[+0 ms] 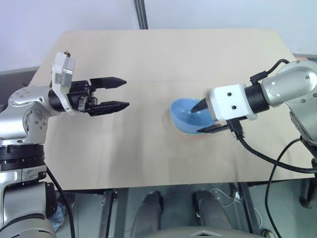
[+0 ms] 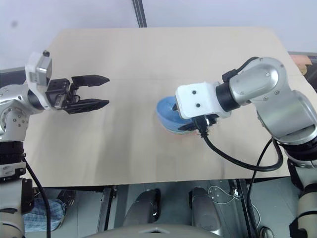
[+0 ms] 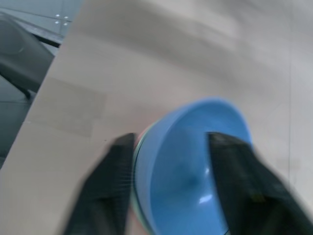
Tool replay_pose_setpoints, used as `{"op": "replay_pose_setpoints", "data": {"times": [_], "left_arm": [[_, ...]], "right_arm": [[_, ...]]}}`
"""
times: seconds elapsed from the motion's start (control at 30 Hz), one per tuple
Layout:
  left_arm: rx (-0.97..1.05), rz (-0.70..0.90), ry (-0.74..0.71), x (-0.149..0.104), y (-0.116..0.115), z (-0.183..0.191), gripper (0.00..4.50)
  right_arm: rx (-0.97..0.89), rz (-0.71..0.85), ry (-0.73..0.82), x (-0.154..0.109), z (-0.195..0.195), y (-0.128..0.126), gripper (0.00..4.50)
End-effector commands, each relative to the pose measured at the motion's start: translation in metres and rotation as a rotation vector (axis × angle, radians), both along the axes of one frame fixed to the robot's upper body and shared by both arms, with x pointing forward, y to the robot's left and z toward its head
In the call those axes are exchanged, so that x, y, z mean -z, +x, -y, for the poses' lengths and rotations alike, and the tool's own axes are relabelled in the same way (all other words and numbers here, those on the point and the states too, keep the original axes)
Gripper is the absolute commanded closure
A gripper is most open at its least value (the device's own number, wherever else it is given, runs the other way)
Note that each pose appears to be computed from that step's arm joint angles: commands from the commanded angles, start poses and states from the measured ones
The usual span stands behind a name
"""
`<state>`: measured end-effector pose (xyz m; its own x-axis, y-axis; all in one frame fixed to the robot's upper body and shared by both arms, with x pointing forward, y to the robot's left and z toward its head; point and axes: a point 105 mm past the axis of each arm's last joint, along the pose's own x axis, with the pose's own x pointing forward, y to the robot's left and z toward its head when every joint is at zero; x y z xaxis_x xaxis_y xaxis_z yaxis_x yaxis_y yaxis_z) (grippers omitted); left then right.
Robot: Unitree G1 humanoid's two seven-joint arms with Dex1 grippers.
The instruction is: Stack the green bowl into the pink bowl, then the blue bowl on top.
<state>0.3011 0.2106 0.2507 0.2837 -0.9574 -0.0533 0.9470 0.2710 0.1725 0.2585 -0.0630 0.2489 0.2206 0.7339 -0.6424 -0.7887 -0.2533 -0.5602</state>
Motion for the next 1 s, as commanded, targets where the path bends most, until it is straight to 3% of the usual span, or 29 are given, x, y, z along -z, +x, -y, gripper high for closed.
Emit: {"op": "replay_pose_setpoints", "data": {"times": [0.03,0.17,0.3,0.53,0.73,1.0], "left_arm": [[-0.036,0.075,0.001,-0.012,0.002,-0.002,0.17],[-0.076,0.088,0.0,-0.012,0.006,-0.003,0.17],[-0.118,0.074,0.023,-0.007,0.003,-0.007,0.17],[-0.212,0.068,0.008,0.006,-0.003,-0.012,0.17],[-0.228,0.033,0.0,0.029,-0.012,-0.002,0.17],[-0.236,0.035,-0.018,0.036,-0.018,0.01,0.17]], "right_arm": [[0.021,0.032,0.023,-0.01,0.0,0.003,1.19],[0.052,-0.003,0.055,-0.013,0.008,0.005,1.19],[0.091,-0.082,0.202,-0.025,0.024,0.008,1.19],[0.314,-0.164,0.36,-0.014,0.076,0.023,1.19],[0.427,-0.206,0.407,0.017,0.125,0.026,1.19],[0.422,-0.21,0.486,0.018,0.149,0.028,1.19]]}}
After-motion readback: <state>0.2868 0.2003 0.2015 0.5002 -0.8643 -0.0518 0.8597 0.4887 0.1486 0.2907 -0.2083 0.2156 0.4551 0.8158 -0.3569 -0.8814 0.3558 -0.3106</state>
